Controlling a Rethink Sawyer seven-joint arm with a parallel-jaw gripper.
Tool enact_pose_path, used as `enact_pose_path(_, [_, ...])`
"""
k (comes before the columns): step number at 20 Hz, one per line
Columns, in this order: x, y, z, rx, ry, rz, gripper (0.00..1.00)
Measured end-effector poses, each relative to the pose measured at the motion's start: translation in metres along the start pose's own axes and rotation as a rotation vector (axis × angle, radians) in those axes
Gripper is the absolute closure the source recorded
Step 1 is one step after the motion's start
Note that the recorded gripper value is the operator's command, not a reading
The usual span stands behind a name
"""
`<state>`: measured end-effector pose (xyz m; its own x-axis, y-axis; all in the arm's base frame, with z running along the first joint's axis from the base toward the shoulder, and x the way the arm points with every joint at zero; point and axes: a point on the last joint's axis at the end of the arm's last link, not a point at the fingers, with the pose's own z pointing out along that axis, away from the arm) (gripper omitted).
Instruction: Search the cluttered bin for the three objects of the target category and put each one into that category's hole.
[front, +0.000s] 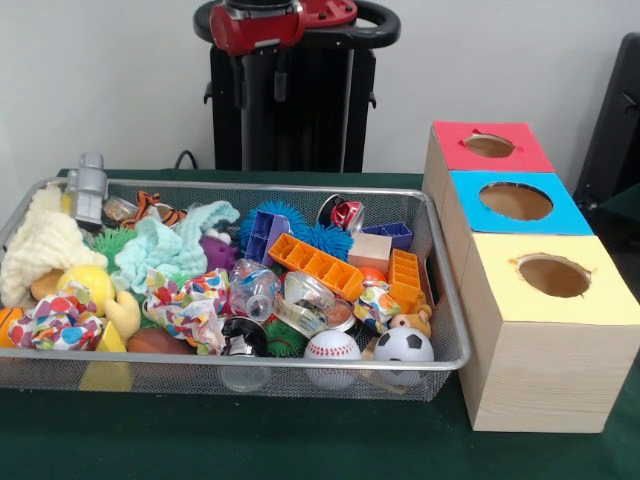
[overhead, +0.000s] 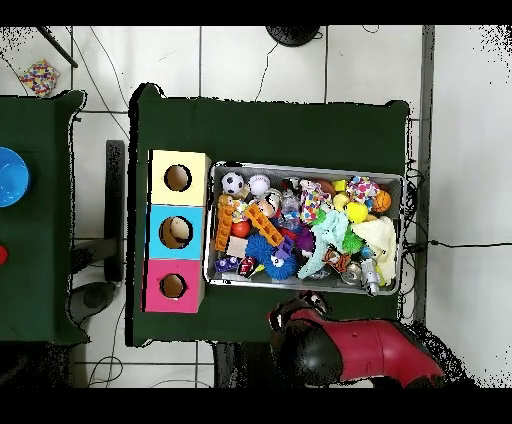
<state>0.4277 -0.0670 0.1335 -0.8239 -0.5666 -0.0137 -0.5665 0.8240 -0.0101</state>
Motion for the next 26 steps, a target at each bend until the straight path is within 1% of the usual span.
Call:
enact_pose_path(3, [0.005, 0.004, 0.005, -0.003, 0.012, -0.023, 0.0])
enact_pose_path(5, [0.009, 0.01, 0.01, 0.004, 0.024, -0.063, 0.0])
enact_pose_path(6, [0.011, 0.013, 0.012, 0.01, 0.031, -0.092, 0.0])
enact_pose_path(7, [0.015, 0.018, 0.016, 0.019, 0.041, -0.141, 0.0])
enact_pose_path(11, [0.018, 0.02, 0.019, 0.025, 0.045, -0.182, 0.0])
enact_pose_path(16, [0.012, 0.013, 0.021, 0.017, 0.002, -0.166, 0.0])
enact_pose_path(18, [0.004, 0.008, 0.02, 0.019, -0.046, -0.145, 0.0])
enact_pose_path(19, [0.002, 0.007, 0.02, 0.02, -0.059, -0.138, 0.0])
enact_pose_path(20, [-0.004, 0.005, 0.02, 0.021, -0.09, -0.12, 0.0])
enact_pose_path(22, [-0.01, 0.004, 0.02, 0.017, -0.118, -0.101, 0.0])
enact_pose_path(24, [-0.017, 0.005, 0.021, 0.002, -0.141, -0.072, 0.0])
enact_pose_path(26, [-0.022, 0.008, 0.024, -0.03, -0.145, -0.033, 0.0])
